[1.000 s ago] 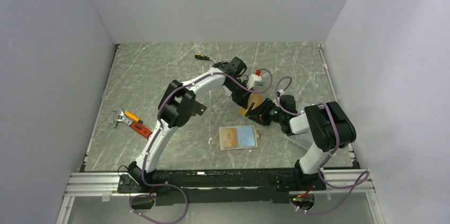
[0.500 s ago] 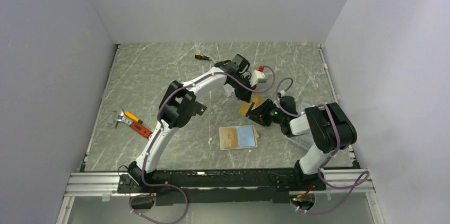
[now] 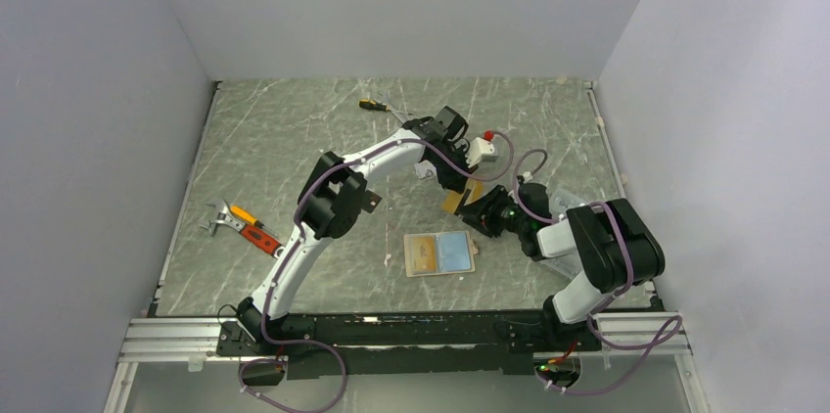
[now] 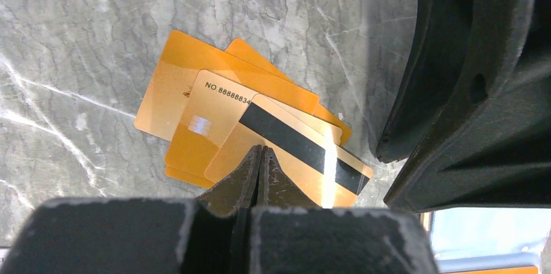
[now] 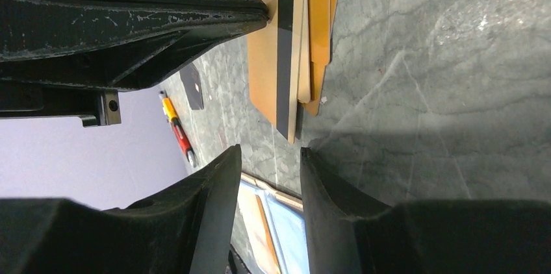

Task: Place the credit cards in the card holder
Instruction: Pick up the credit card from the center of the board.

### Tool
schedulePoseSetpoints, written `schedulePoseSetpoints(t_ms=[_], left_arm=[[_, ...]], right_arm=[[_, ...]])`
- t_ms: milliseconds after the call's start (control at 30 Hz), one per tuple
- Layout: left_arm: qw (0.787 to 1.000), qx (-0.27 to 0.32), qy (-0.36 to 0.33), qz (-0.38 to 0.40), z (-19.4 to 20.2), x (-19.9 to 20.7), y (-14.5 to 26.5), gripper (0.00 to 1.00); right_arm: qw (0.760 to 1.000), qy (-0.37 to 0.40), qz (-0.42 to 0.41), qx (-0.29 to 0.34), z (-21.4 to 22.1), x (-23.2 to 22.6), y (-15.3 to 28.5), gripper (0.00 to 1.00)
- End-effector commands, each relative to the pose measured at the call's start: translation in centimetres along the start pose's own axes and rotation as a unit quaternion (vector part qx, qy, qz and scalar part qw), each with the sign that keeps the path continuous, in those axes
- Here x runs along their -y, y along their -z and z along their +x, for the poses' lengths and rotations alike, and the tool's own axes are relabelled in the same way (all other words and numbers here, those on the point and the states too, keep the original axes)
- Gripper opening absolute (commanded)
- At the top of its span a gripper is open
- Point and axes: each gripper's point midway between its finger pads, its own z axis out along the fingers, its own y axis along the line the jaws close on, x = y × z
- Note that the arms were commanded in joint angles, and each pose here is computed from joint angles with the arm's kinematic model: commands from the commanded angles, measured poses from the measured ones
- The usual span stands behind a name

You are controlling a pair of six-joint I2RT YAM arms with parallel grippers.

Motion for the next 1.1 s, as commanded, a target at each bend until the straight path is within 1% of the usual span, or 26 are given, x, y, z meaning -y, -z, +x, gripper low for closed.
schedulePoseSetpoints(t_ms=[0, 167, 267, 433, 600, 867, 967, 1067], left_arm=[[0.998, -0.051, 0.022, -0.001, 3.0, 0.5, -1.2, 0.0], [0.996, -0.068, 0.049, -0.002, 3.7, 0.8, -1.1, 0.0], [0.996, -0.068, 0.063, -0.009, 3.7, 0.4, -0.6, 0.0], [0.994, -0.078, 0.075, -0.008, 3.9, 0.4, -0.5, 0.0], [0.994, -0.077, 0.076, -0.004, 3.9, 0.7, -0.4, 0.0], [0.994, -0.081, 0.078, -0.002, 4.0, 0.9, -0.3, 0.0], [0.994, -0.081, 0.078, 0.0, 4.0, 1.0, -0.2, 0.0], [0.993, -0.081, 0.081, 0.004, 4.1, 1.0, -0.2, 0.0]], right_arm=[[1.0, -0.01, 0.026, 0.013, 0.7, 1.4, 0.0, 0.42], [0.999, -0.014, 0.037, 0.023, 0.9, 1.7, -0.6, 0.41], [0.998, -0.023, 0.053, 0.037, 1.0, 2.3, -0.5, 0.41], [0.993, -0.025, 0.076, 0.082, 0.4, 2.5, 0.1, 0.4], [0.991, -0.033, 0.067, 0.113, -0.3, 2.4, -0.1, 0.38], [0.993, -0.073, 0.016, 0.092, 0.3, 2.1, -2.2, 0.37], [0.992, -0.082, 0.014, 0.094, 0.4, 2.4, -2.2, 0.36], [0.992, -0.072, 0.028, 0.101, 0.1, 2.5, -2.0, 0.33]])
